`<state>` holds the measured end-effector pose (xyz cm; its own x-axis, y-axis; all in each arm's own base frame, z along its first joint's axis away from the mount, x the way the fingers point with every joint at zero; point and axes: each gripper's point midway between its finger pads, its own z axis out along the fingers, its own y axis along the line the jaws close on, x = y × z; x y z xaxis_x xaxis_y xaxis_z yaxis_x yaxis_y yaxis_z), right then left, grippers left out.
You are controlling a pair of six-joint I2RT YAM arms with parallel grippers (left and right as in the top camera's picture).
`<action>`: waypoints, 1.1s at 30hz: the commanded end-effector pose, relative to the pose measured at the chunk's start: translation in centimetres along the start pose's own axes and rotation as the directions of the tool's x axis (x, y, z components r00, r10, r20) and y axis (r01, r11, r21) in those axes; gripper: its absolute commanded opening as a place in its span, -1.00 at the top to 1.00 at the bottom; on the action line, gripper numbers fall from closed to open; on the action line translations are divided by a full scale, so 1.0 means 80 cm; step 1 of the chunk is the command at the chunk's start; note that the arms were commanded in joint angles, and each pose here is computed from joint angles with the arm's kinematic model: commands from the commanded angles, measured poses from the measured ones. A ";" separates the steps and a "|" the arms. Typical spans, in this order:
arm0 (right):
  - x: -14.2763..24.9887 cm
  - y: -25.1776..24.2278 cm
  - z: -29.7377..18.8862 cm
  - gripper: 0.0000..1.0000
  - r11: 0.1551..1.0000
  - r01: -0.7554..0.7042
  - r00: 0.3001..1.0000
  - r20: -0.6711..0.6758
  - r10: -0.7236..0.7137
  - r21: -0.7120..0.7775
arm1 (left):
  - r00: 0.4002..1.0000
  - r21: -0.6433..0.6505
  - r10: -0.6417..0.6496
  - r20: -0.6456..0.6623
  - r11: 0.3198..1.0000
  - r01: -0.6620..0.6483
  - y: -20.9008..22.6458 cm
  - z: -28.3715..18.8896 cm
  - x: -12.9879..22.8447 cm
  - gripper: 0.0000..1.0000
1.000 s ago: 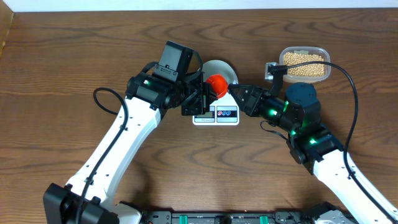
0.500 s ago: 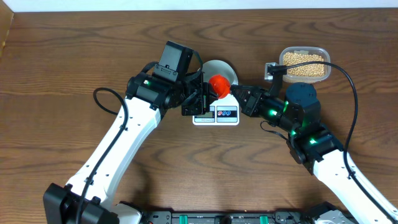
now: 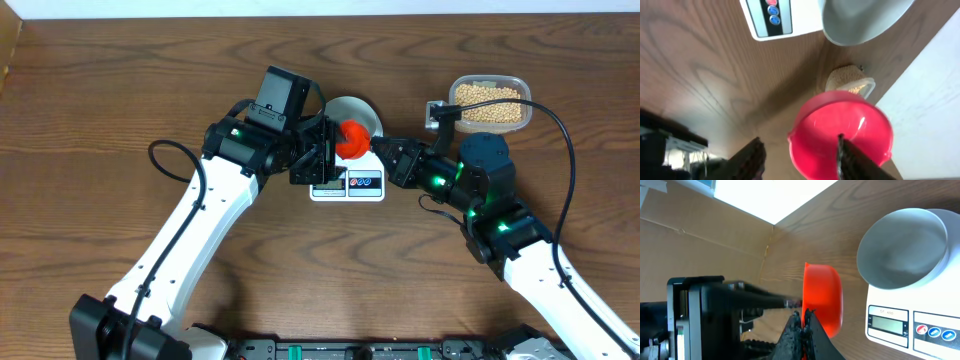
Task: Scoop item into bowl and weigh 50g on scale
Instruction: 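Release the left gripper and carry the scoop right toward the tub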
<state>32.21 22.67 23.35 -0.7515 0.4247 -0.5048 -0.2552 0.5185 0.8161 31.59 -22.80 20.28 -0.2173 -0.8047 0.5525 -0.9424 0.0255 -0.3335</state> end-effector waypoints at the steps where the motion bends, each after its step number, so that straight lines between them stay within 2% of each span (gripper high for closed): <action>1: -0.012 -0.003 -0.001 0.98 1.000 0.025 0.999 0.024 -0.025 0.012 | 0.992 0.051 0.108 0.061 0.992 -0.112 -0.014 -0.010 -0.008 -0.35; 2: -0.013 -0.003 -0.002 0.98 0.999 0.035 0.999 0.027 -0.036 0.013 | 0.990 0.054 0.123 0.069 0.990 -0.127 -0.015 -0.010 -0.009 -0.49; 5: -0.016 -0.005 -0.003 0.98 0.998 0.066 0.997 0.032 -0.066 0.018 | 0.979 0.070 0.175 0.105 0.981 -0.182 -0.021 -0.011 -0.015 -0.64; 11: -0.026 -0.013 -0.007 0.97 0.991 0.128 0.990 0.048 -0.130 0.033 | 0.932 0.090 0.295 0.209 0.944 -0.319 -0.036 -0.019 -0.033 -0.73; 14: -0.030 -0.016 -0.008 0.97 0.987 0.153 0.986 0.055 -0.155 0.041 | 0.885 0.104 0.382 0.265 0.901 -0.420 -0.049 -0.025 -0.037 -0.73; 16: -0.033 -0.018 -0.010 0.97 0.985 0.168 0.984 0.060 -0.170 0.047 | 0.834 0.108 0.459 0.305 0.854 -0.509 -0.060 -0.030 -0.038 -0.73; 20: -0.044 -0.020 -0.015 0.97 0.979 0.195 0.977 0.074 -0.199 0.054 | 0.665 0.073 0.646 0.374 0.695 -0.715 -0.080 -0.037 -0.035 -0.74; 21: -0.048 -0.022 -0.016 0.97 0.978 0.198 0.976 0.078 -0.202 0.060 | 0.614 0.050 0.690 0.384 0.648 -0.760 -0.082 -0.038 -0.035 -0.74; 22: -0.056 -0.025 -0.020 0.97 0.975 0.208 0.973 0.084 -0.215 0.079 | 0.523 0.004 0.759 0.388 0.566 -0.824 -0.082 -0.037 -0.036 -0.74; 25: -0.073 -0.030 -0.029 0.97 0.968 0.219 0.969 0.092 -0.231 0.119 | 0.367 -0.067 0.848 0.382 0.422 -0.904 -0.081 -0.037 -0.036 -0.74; 27: -0.082 -0.031 -0.034 0.97 0.963 0.228 0.965 0.097 -0.243 0.145 | 0.318 -0.089 0.870 0.376 0.376 -0.922 -0.080 -0.037 -0.036 -0.74; 33: -0.113 -0.030 -0.053 0.97 0.917 0.294 0.940 0.091 -0.329 0.270 | 0.314 -0.091 0.872 0.374 0.372 -0.924 -0.080 -0.037 -0.036 -0.74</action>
<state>36.01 15.67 24.86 -0.6384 0.3499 -0.6855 -0.2660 0.7355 0.6231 37.35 -19.31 21.85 -0.7965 -0.5061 -0.3307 -0.2451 0.7704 -0.5886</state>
